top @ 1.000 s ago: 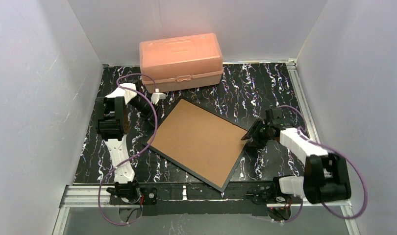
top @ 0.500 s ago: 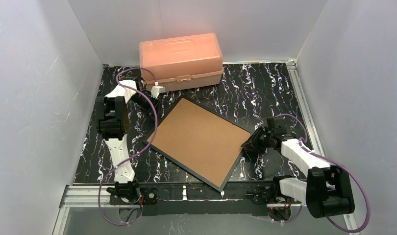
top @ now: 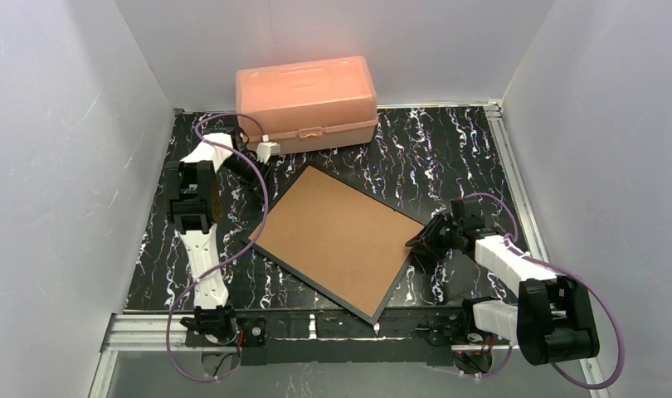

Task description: Put the photo into the frame

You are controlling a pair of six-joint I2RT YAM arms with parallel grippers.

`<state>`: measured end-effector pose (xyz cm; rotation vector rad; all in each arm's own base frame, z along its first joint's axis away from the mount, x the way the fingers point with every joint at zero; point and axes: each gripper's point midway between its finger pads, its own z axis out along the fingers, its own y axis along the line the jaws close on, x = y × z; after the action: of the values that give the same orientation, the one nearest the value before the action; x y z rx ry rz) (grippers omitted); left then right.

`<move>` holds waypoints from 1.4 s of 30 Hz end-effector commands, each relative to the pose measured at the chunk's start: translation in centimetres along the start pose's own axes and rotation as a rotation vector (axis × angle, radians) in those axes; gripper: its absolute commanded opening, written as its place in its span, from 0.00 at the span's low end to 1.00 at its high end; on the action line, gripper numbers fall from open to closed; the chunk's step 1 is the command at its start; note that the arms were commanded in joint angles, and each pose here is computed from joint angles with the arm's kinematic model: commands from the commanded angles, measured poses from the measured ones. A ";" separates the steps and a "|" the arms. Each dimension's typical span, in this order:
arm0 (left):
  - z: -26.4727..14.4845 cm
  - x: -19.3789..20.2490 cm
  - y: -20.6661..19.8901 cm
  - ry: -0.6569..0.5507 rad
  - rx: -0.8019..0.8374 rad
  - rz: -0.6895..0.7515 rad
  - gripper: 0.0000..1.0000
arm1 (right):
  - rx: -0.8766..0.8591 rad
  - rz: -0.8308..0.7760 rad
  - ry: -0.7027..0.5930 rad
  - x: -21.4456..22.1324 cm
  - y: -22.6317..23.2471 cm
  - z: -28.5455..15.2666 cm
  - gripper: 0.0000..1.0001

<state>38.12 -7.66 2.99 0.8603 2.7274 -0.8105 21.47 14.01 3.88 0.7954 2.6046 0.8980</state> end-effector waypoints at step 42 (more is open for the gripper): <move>2.1 1.9 -2.6 0.030 0.066 0.005 0.18 | 0.103 0.005 0.010 1.3 -3.0 1.9 0.31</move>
<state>38.09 -8.51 2.23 0.8683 2.6643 -0.8271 21.40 15.28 3.22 0.7727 2.6089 0.9459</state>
